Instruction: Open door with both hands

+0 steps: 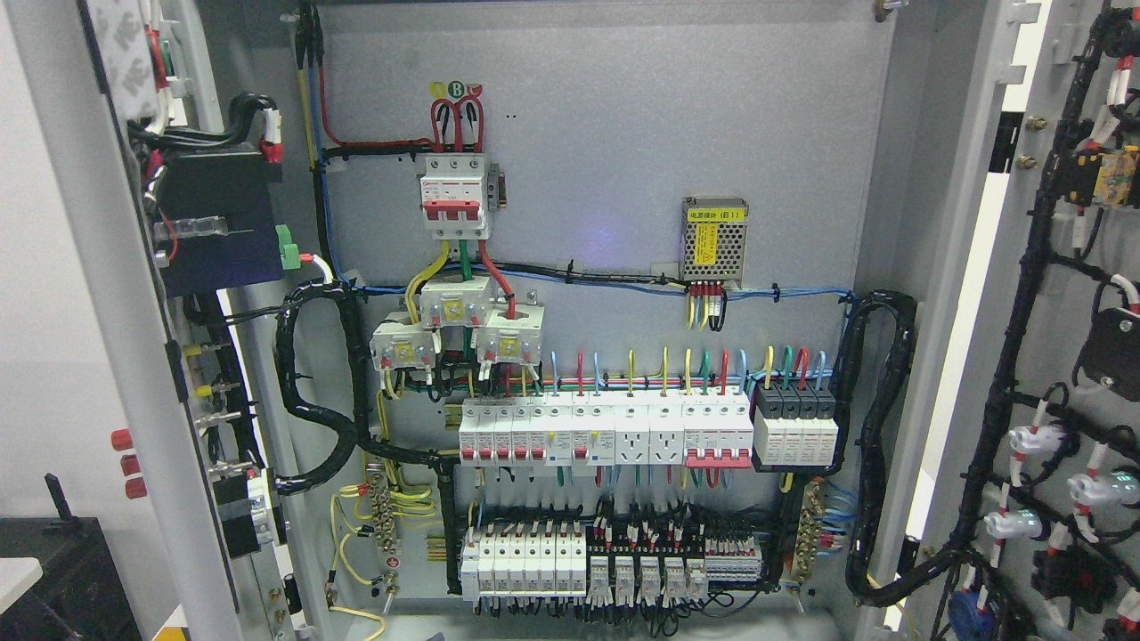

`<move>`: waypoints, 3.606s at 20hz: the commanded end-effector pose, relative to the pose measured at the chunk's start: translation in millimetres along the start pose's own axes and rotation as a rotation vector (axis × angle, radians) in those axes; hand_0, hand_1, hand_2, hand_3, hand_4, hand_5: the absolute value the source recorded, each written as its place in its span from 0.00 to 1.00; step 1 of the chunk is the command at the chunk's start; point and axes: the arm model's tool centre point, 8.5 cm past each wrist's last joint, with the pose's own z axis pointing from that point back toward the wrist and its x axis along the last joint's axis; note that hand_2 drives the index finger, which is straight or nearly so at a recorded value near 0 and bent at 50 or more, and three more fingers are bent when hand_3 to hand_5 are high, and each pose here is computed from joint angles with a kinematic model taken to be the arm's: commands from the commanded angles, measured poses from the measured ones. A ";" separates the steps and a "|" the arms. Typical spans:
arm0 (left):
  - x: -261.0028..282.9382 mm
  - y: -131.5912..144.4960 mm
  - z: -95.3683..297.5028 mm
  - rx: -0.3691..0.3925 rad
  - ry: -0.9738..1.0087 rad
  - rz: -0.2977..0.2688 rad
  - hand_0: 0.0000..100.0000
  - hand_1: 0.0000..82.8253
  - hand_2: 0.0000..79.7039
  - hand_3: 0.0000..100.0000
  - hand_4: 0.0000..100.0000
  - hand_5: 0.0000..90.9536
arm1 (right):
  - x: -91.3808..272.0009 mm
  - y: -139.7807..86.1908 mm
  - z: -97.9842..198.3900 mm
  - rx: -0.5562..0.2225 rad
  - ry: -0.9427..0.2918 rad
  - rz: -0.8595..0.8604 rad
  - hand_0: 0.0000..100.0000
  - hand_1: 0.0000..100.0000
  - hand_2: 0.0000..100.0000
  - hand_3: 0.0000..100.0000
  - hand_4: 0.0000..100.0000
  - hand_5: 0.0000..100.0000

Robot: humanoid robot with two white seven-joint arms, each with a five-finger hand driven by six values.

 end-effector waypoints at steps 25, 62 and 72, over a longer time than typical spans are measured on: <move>26.9 127.3 76.8 0.268 0.110 -0.185 0.00 0.00 0.00 0.00 0.00 0.00 | 14.4 -35.5 32.6 -0.154 0.016 0.036 0.38 0.00 0.00 0.00 0.00 0.00; -30.4 300.7 85.7 0.500 0.407 -0.257 0.00 0.00 0.00 0.00 0.00 0.00 | 13.3 -64.7 57.4 -0.256 0.061 0.060 0.38 0.00 0.00 0.00 0.00 0.00; -50.4 321.8 68.0 0.548 0.410 -0.240 0.00 0.00 0.00 0.00 0.00 0.00 | 12.9 -65.4 57.9 -0.258 0.064 0.061 0.38 0.00 0.00 0.00 0.00 0.00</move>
